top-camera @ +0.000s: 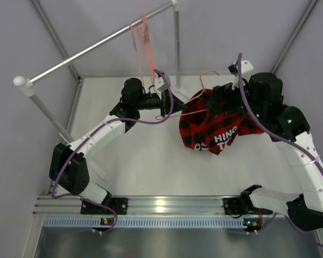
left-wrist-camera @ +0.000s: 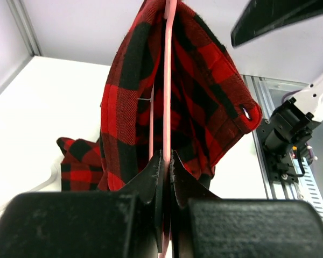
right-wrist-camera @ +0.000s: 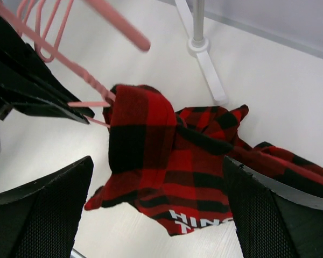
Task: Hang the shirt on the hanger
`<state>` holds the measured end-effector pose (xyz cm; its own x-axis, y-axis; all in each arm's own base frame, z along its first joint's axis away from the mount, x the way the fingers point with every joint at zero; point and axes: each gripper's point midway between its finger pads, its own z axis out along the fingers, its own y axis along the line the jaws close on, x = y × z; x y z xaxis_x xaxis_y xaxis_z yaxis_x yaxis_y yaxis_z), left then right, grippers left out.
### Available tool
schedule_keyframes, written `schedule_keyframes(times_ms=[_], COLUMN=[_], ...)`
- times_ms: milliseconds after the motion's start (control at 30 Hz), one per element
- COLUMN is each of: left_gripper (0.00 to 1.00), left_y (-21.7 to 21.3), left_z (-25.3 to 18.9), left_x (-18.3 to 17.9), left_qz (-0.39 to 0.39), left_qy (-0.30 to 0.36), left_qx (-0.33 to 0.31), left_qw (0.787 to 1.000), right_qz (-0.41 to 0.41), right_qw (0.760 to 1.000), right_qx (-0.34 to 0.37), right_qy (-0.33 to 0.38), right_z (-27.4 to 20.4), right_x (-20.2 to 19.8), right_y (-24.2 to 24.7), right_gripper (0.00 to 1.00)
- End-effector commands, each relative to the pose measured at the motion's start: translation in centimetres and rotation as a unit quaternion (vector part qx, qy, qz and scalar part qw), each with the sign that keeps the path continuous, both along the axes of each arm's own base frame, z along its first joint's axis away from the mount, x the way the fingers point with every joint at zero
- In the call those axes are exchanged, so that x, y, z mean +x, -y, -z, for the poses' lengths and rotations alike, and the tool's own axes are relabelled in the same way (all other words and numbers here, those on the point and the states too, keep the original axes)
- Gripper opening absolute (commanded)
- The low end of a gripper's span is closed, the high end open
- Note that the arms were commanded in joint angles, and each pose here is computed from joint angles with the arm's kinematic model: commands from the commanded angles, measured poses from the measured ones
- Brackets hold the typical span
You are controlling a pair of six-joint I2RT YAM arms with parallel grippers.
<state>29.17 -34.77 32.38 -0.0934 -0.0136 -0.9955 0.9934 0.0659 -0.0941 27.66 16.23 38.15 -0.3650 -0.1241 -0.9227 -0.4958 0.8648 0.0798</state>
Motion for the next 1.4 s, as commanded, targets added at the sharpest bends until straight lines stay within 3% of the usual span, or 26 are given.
schedule_keyframes(times_ms=[0,267,433,667,767,867,933,967,1000,1100,1300,1367], left_gripper=[0.00,0.00,0.00,0.00,0.00,0.00,0.00,0.00,0.00,0.00,0.01,0.32], left_y=[0.3,1.0,1.4,2.4,2.6,2.6,2.6,2.7,2.7,2.8,3.2,3.0], left_z=[-3.3,-3.4,-3.0,-2.3,-2.4,-2.4,-2.5,-2.4,-2.3,-1.9,-1.0,-0.7], left_x=[0.5,0.7,0.9,0.4,0.3,0.5,0.5,0.6,0.7,0.9,0.0,-0.5], left_qz=[0.000,0.013,0.008,0.003,0.003,0.000,-0.003,-0.004,-0.005,-0.005,0.010,0.007], left_qy=[0.061,0.034,0.025,0.030,0.033,0.033,0.033,0.032,0.029,0.017,-0.002,-0.007], left_qx=[-0.047,-0.062,-0.067,-0.060,-0.061,-0.061,-0.063,-0.062,-0.062,-0.063,-0.054,-0.041], left_qw=[0.997,0.997,0.997,0.998,0.998,0.998,0.997,0.998,0.998,0.998,0.998,0.999], right_qz=[0.007,-0.026,-0.042,0.001,0.025,0.042,0.055,0.060,0.077,0.099,0.121,0.121], right_qw=[1.000,0.997,0.987,0.986,0.986,0.986,0.985,0.985,0.984,0.981,0.979,0.979], right_qx=[-0.024,0.043,0.099,0.115,0.109,0.099,0.088,0.088,0.083,0.076,0.056,0.046], right_qy=[0.005,0.063,0.124,0.117,0.121,0.131,0.135,0.138,0.141,0.147,0.155,0.160], right_z=[0.4,-0.8,-4.1,-4.1,-3.6,-3.6,-3.4,-3.6,-3.6,-3.7,-3.6,-3.6], right_x=[-1.4,-1.2,0.2,4.1,5.4,6.1,6.4,6.4,6.7,6.9,7.1,7.1], right_y=[1.4,-0.6,-2.4,-3.4,-3.7,-3.9,-3.9,-3.9,-3.4,-2.9,-2.0,-1.8], right_gripper=[1.00,0.99,1.00,0.97,0.91,0.79,0.61,0.52,0.32,0.00,0.00,0.00])
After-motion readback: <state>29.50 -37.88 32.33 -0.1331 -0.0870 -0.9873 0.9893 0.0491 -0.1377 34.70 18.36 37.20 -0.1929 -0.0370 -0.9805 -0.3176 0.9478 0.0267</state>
